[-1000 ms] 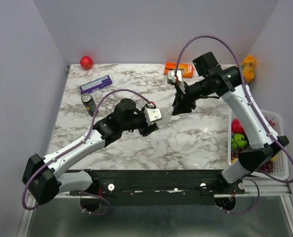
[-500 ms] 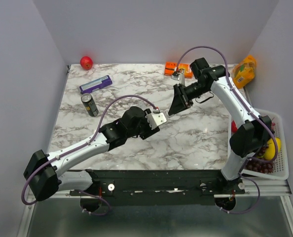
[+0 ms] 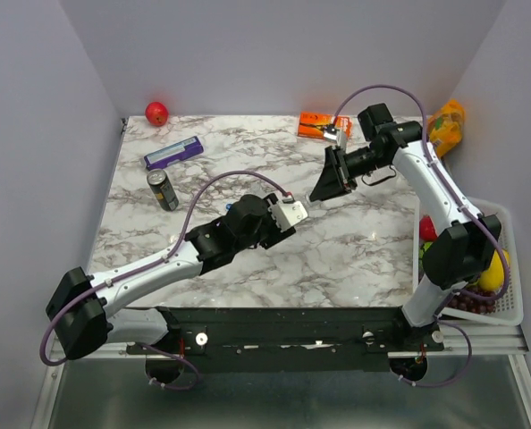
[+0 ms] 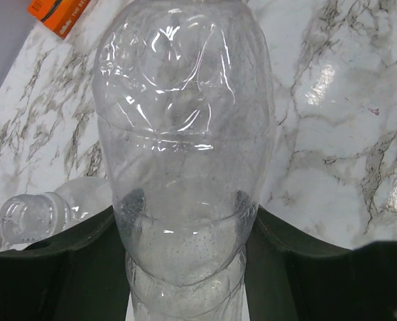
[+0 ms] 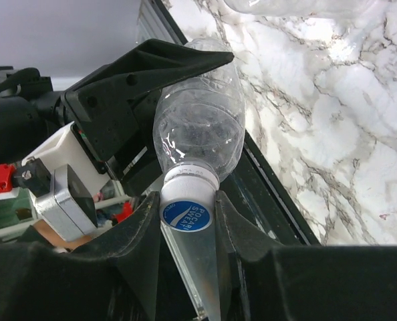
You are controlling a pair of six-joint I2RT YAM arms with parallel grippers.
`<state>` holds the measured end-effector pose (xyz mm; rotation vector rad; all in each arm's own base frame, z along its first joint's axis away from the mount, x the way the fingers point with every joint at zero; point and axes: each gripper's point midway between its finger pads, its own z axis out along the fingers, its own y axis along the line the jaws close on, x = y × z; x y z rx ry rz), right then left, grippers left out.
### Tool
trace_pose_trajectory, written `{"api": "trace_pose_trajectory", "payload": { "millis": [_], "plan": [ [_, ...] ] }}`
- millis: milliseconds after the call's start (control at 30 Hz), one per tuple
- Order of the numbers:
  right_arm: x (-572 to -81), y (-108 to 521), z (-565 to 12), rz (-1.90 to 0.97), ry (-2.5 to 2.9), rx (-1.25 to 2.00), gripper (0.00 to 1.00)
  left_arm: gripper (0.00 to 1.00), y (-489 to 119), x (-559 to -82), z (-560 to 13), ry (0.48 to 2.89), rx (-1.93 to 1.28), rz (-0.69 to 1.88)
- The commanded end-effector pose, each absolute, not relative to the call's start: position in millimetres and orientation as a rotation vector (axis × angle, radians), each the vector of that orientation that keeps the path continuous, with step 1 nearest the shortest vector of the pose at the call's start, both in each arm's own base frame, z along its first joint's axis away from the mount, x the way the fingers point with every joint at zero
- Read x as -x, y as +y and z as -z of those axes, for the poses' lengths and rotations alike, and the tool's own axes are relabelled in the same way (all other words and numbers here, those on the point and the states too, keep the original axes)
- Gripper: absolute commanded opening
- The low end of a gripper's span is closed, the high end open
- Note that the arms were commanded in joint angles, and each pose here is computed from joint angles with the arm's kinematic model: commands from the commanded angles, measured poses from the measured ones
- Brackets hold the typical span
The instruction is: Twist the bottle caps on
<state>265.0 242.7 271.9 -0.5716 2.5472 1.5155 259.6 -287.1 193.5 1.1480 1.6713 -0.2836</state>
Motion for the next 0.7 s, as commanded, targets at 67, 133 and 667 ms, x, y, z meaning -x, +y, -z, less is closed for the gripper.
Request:
{"api": "trace_pose_trajectory", "payload": {
  "millis": [67,133,667],
  "plan": [
    [-223.0,247.5,-284.7,-1.838,2.623,0.4,0.02,0.0,-290.3,-287.6,-238.7,1.583,-0.935,0.141],
    [-234.0,248.5,-297.9,-1.791,2.546,0.478,0.11,0.0,-294.1,-285.4,-238.0,1.589,-0.936,0.171],
    [-273.0,224.5,-371.4,-1.145,1.625,0.977,0.72,0.0,-331.3,-231.4,-252.0,1.582,-1.01,0.929]
  ]
}}
